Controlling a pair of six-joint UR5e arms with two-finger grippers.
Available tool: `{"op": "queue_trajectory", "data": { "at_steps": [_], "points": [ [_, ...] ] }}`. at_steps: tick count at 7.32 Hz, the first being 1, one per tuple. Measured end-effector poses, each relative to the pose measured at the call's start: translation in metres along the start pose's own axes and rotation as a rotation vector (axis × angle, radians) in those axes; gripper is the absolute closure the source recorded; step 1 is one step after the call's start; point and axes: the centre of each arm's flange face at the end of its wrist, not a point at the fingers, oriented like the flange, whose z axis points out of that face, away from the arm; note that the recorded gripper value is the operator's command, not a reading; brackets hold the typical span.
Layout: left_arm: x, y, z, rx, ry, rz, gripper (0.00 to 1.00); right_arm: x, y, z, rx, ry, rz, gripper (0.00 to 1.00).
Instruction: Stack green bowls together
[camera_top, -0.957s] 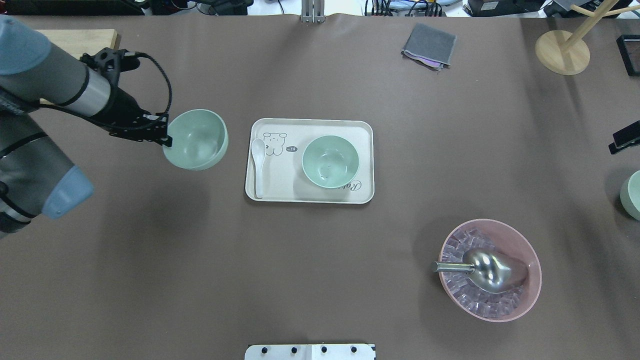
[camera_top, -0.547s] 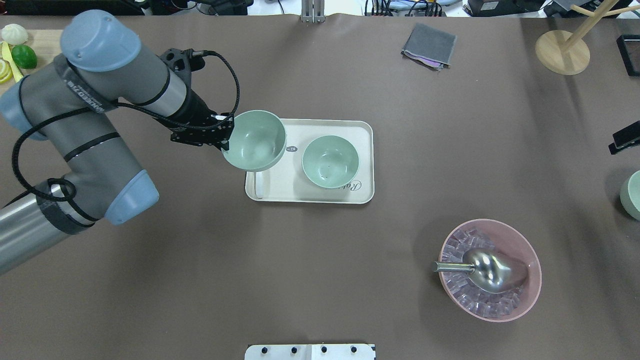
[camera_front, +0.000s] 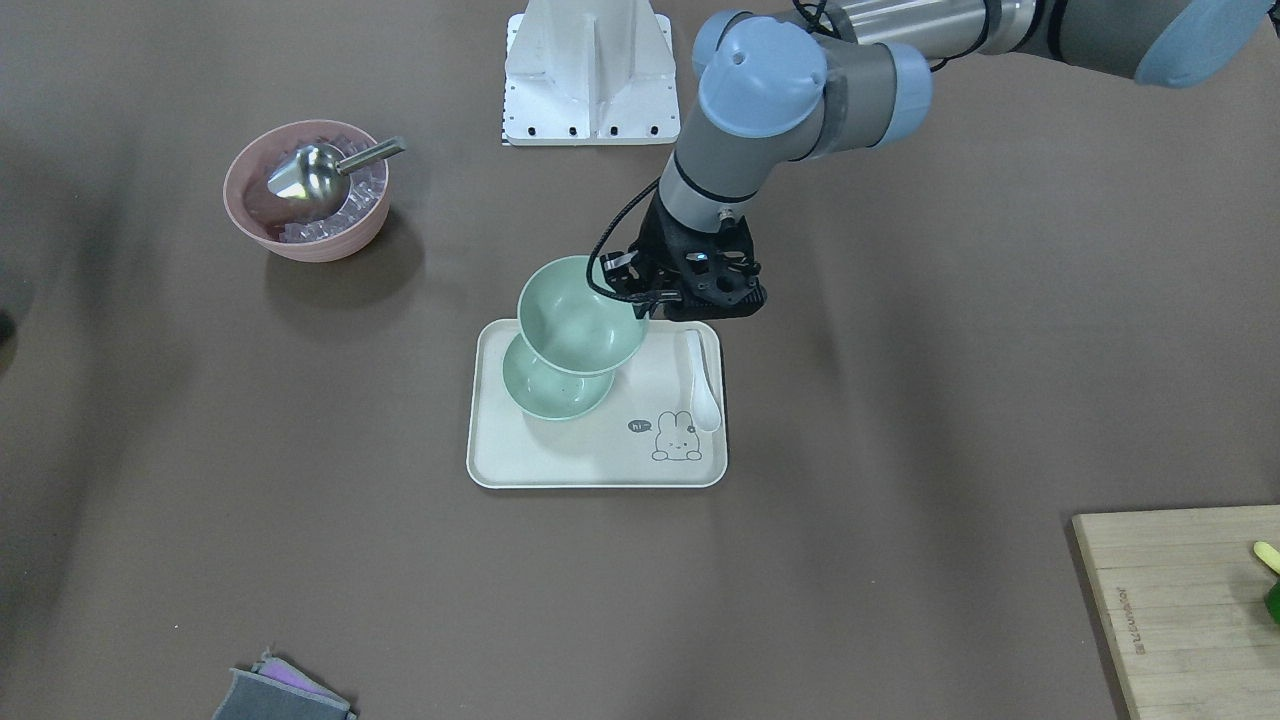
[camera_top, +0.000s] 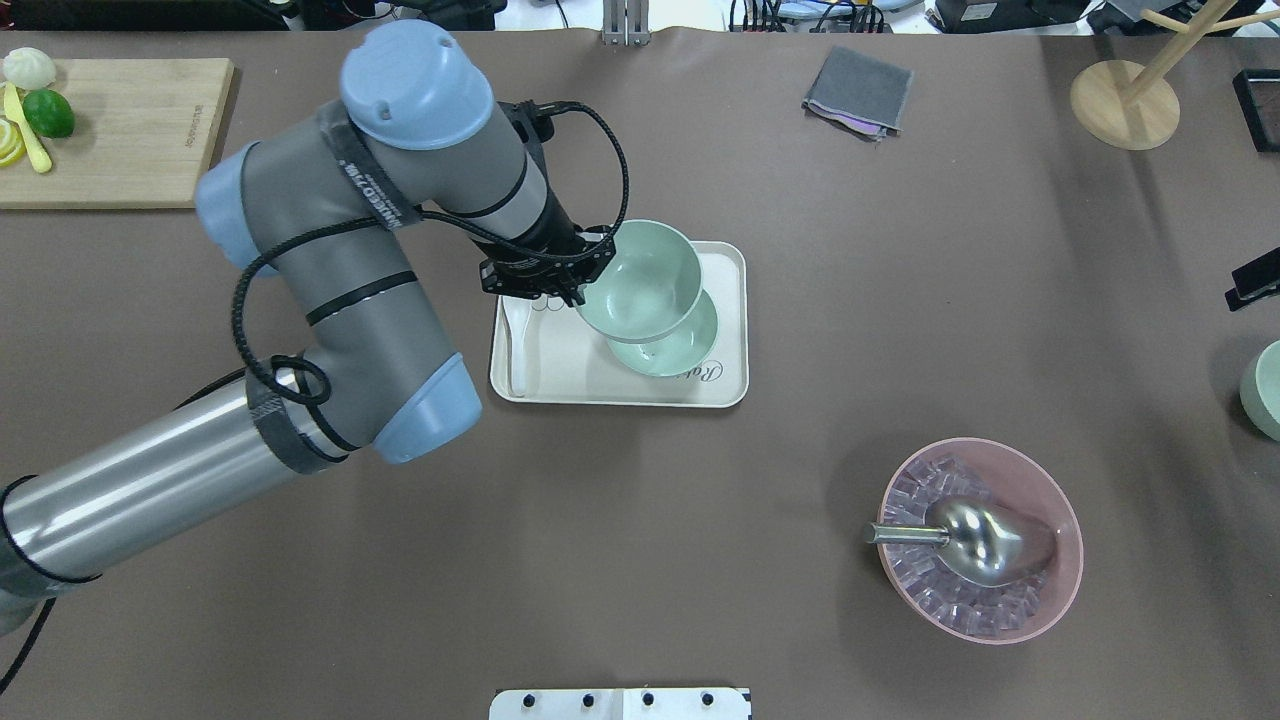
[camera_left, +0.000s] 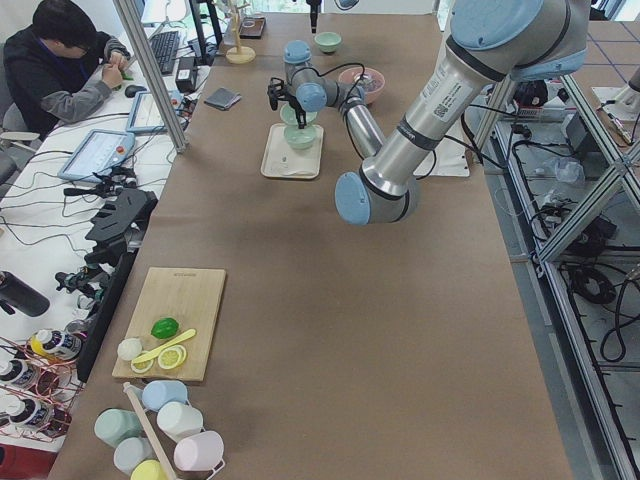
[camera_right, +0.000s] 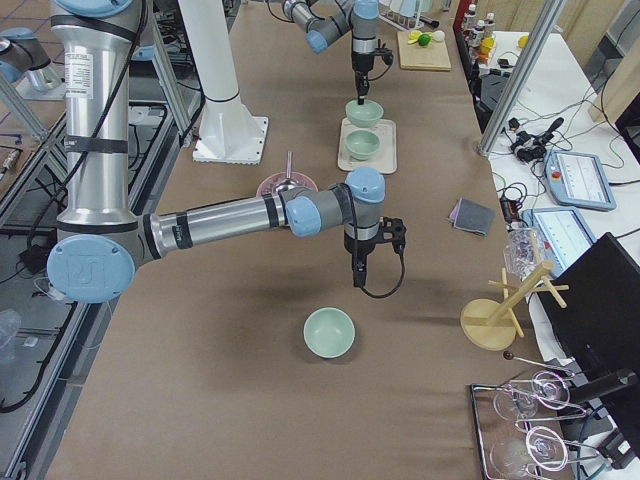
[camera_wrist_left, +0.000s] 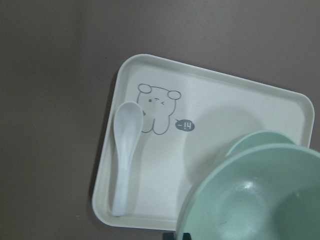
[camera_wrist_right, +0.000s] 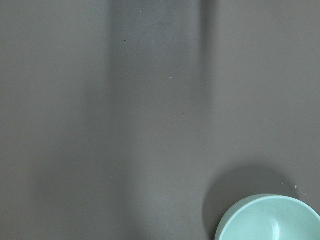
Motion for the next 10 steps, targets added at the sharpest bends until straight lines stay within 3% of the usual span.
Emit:
{"op": "queue_trajectory", "data": {
  "at_steps": [3,10],
  "points": [
    [0.032,-0.003,0.03,0.022,-0.04,-0.026,1.0,0.0,0.001,0.0,0.0,0.002,-0.001,0.0],
    [0.018,0.002,0.076,0.023,-0.065,-0.005,1.0,0.0,0.0,-0.001,0.002,0.002,0.0,0.0]
  ]
}}
